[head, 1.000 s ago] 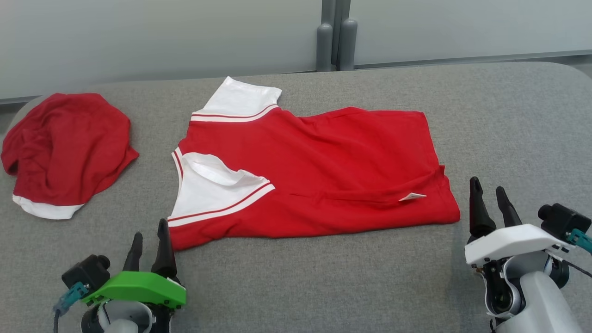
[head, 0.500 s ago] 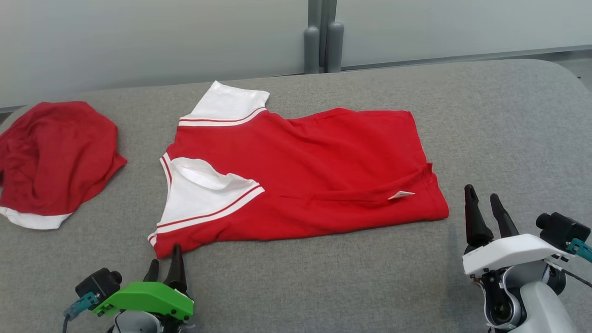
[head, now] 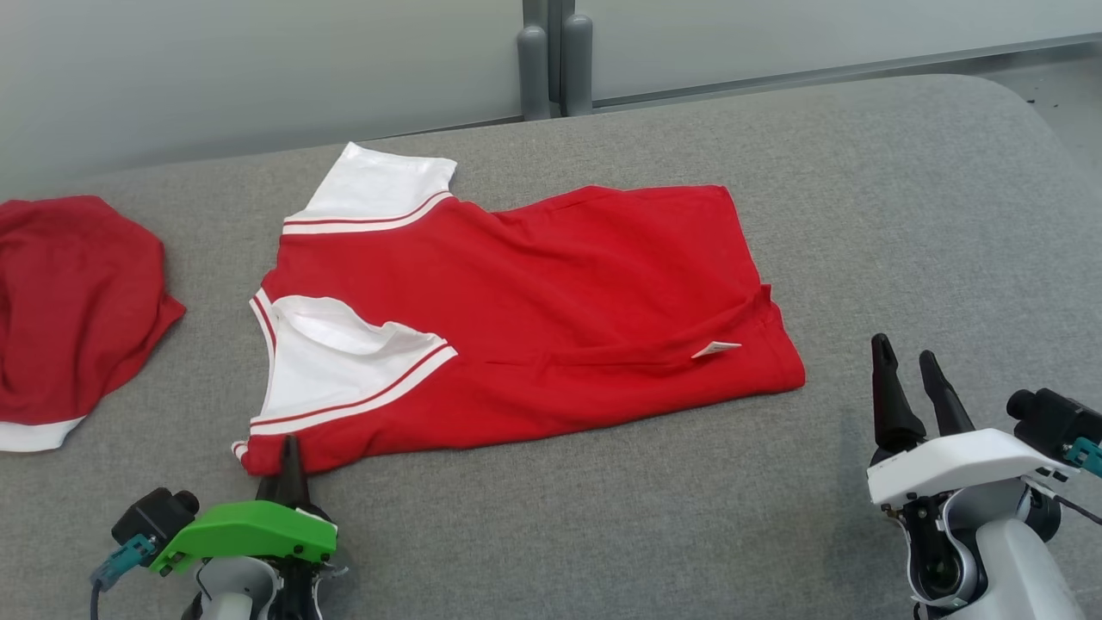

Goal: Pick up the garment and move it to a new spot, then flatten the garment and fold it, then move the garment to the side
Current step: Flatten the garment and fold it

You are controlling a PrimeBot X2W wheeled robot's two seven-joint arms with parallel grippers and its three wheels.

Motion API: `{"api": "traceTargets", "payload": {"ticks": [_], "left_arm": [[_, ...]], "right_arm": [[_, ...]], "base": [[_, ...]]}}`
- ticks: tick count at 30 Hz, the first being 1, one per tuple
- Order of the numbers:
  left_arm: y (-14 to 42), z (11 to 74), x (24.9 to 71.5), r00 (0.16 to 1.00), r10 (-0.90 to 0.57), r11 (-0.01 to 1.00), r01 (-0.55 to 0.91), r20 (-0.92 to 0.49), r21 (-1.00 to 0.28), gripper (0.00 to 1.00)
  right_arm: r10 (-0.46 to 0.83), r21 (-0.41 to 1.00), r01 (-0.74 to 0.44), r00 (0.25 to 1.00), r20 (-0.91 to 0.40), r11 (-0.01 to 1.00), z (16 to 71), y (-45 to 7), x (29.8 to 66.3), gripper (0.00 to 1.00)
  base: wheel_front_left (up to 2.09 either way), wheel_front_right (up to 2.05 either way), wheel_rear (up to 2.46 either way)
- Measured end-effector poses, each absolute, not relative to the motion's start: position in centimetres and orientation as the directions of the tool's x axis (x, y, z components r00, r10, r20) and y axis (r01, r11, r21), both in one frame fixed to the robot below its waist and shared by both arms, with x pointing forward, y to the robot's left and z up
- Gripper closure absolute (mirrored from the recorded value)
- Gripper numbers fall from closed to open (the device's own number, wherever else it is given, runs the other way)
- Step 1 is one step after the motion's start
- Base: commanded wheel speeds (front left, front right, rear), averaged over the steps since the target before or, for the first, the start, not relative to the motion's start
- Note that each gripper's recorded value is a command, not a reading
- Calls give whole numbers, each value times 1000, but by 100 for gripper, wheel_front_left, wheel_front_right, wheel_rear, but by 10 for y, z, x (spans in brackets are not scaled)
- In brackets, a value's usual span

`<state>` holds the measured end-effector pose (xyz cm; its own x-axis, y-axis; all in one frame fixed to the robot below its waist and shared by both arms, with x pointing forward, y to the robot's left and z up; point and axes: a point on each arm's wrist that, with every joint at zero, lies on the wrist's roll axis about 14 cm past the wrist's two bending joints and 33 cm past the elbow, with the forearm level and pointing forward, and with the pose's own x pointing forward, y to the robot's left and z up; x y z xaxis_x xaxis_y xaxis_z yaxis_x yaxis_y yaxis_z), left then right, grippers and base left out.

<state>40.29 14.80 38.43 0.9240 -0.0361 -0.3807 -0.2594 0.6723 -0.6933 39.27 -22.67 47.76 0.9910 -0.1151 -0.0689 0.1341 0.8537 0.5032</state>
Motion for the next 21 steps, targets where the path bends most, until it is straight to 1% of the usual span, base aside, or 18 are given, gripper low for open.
{"api": "traceTargets", "payload": {"ticks": [5,9,12,17,21], "left_arm": [[152,399,408,948,-17,651,-231,-318,-723,100],[153,416,411,967,-10,643,-190,-256,-742,100],[154,426,409,975,-8,640,-164,-221,-750,100],[159,434,403,980,5,637,-155,-197,-755,100],[161,434,398,979,15,638,-164,-201,-752,100]], "right_arm": [[-105,501,134,991,-86,855,473,-224,390,0],[-78,503,134,988,-130,854,462,-216,388,0],[-50,504,141,980,-190,852,446,-208,385,0],[8,529,138,965,-263,837,425,-189,385,0],[45,562,136,954,-297,816,416,-175,395,0]], "base": [[0,0,0],[0,0,0],[0,0,0],[0,0,0],[0,0,0]]}}
